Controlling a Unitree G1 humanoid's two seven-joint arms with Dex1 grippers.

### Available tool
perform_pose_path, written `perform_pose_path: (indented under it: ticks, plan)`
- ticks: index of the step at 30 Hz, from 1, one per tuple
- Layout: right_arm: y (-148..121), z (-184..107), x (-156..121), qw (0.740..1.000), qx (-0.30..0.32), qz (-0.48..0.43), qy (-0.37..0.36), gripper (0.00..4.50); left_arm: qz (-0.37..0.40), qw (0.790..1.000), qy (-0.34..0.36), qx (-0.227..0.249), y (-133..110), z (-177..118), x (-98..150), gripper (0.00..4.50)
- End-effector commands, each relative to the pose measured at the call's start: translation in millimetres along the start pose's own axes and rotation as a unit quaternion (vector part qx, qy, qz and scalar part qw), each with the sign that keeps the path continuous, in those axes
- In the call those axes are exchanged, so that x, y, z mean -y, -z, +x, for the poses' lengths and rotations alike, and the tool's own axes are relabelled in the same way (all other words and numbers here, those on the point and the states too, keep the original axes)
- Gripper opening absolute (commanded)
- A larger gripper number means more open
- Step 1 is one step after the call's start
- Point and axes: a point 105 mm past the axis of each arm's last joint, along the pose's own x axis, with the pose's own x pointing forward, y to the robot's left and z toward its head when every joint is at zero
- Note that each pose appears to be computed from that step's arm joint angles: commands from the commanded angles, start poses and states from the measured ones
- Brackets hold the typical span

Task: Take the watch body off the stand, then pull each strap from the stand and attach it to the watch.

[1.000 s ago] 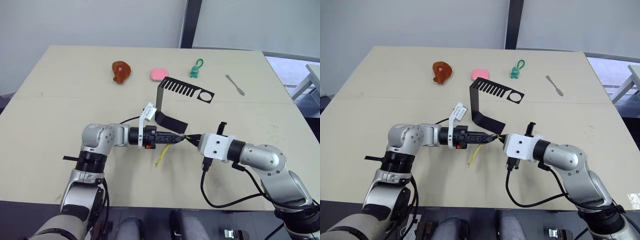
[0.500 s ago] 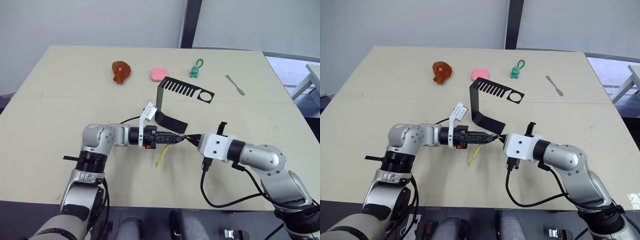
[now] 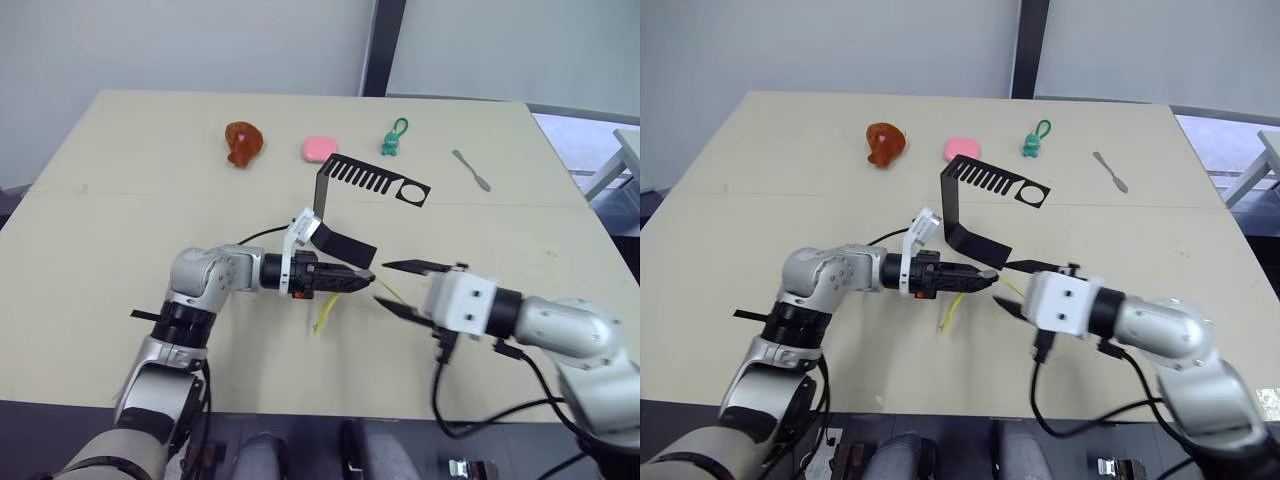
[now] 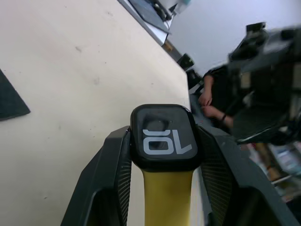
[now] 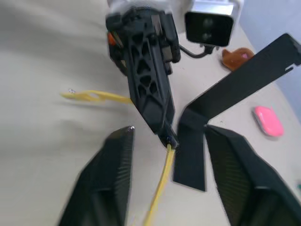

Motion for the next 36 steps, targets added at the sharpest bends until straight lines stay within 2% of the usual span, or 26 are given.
perform_pose_path:
  ticks: [1,3,5,9,10,12,16,18,23,24,25,27,29,33,35,36]
  plan:
    - [-13,-25,1,0.997,0.026,0.072,-0.027,4.46,0.145,0.988,0.051,-0.021,-5,-4,25,1.60]
    - [-13,-38,4,0.991,0.028,0.123,-0.037,4.46,0.219,0.971,0.080,-0.046,2,-13,39,1.60]
    - [-15,-46,6,0.986,0.032,0.157,-0.043,4.46,0.286,0.952,0.078,-0.074,10,-20,41,1.60]
    - [-21,-51,5,0.981,0.035,0.179,-0.057,4.46,0.462,0.878,0.034,-0.116,19,-27,30,1.60]
    - [-22,-51,4,0.981,0.034,0.179,-0.062,4.46,0.482,0.868,0.030,-0.115,20,-28,28,1.60]
    - [-21,-49,-3,0.980,0.031,0.180,-0.080,4.46,0.559,0.823,0.016,-0.100,16,-27,28,1.60]
    - [-18,-43,-6,0.981,0.029,0.174,-0.083,4.46,0.618,0.782,-0.017,-0.083,14,-25,22,1.60]
    - [-16,-42,-5,0.982,0.030,0.170,-0.080,4.46,0.634,0.769,-0.016,-0.080,15,-24,22,1.60]
    - [-14,-40,-2,0.983,0.029,0.166,-0.073,4.46,0.626,0.776,-0.024,-0.076,14,-26,20,1.60]
    - [-14,-39,-1,0.983,0.028,0.165,-0.073,4.46,0.612,0.787,-0.027,-0.078,14,-27,18,1.60]
    - [-13,-39,-1,0.983,0.027,0.164,-0.072,4.46,0.583,0.808,-0.031,-0.080,16,-27,15,1.60]
    - [-11,-38,-1,0.984,0.024,0.162,-0.071,4.46,0.489,0.868,-0.029,-0.084,24,-29,11,1.60]
    - [-10,-37,0,0.984,0.021,0.160,-0.068,4.46,0.420,0.902,-0.025,-0.098,34,-29,10,1.60]
    - [-1,-36,1,0.985,0.006,0.161,-0.056,4.46,0.317,0.940,-0.053,-0.115,44,-27,1,1.60]
    - [2,-37,0,0.984,0.004,0.166,-0.057,4.46,0.282,0.949,-0.060,-0.130,52,-25,-5,1.60]
    - [2,-37,-1,0.984,0.004,0.168,-0.058,4.46,0.281,0.947,-0.057,-0.148,59,-25,-7,1.60]
